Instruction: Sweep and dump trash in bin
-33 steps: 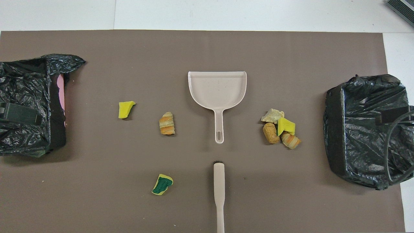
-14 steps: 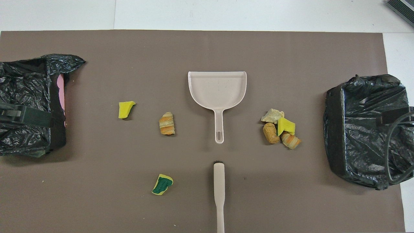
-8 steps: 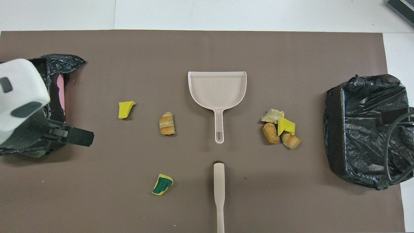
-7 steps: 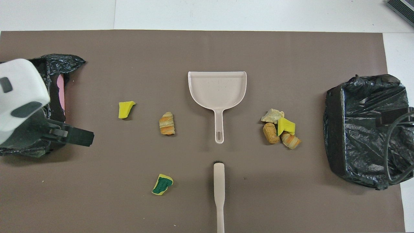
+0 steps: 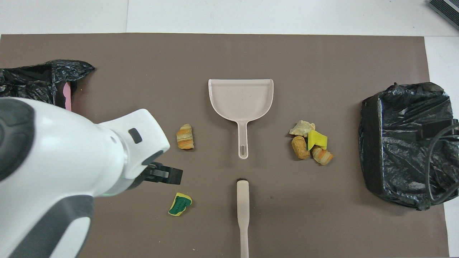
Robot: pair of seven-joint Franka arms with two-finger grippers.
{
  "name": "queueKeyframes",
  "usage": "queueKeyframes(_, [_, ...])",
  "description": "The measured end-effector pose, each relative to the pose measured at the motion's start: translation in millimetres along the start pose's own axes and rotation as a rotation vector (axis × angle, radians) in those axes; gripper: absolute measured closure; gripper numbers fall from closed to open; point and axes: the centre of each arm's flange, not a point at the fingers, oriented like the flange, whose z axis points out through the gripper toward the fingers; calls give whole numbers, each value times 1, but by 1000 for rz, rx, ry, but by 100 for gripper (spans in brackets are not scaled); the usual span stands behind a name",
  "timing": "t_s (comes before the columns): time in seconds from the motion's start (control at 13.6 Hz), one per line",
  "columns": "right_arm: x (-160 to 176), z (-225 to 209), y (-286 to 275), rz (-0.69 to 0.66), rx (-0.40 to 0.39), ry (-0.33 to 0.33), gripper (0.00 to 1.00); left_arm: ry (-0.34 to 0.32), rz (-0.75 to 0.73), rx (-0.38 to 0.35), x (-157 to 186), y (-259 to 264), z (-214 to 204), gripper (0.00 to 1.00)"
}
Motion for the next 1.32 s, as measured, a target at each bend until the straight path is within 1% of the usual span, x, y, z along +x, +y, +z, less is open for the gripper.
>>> queueKeyframes(0.37, [0,1,0,0,0,-1,0,0,-4,4,-31,65,65,0])
queueKeyframes(0.51, [0,2,-1,-1,0,-3,0,2,-8,5,-53,95,101,0])
queueKeyframes(0.66, [9,7,-7,-17,3,27,0,-11,-25,10,-73,123,145,0])
queueKeyframes(0.81, [27,25,-30,-55,10,60,0,-41,-55,26,-83,141,184,0])
queueKeyframes(0.88, [37,37,-47,-83,10,67,0,-57,-60,38,-86,143,198,0])
queueKeyframes(1.03, [54,65,-70,-117,8,60,0,-71,-59,50,-91,143,213,0])
queueKeyframes(1.17, [74,99,-84,-123,4,40,0,-67,-36,50,-103,150,223,0])
queueKeyframes(1.32, [87,131,-113,-73,-2,8,0,-68,-26,56,-119,157,236,0])
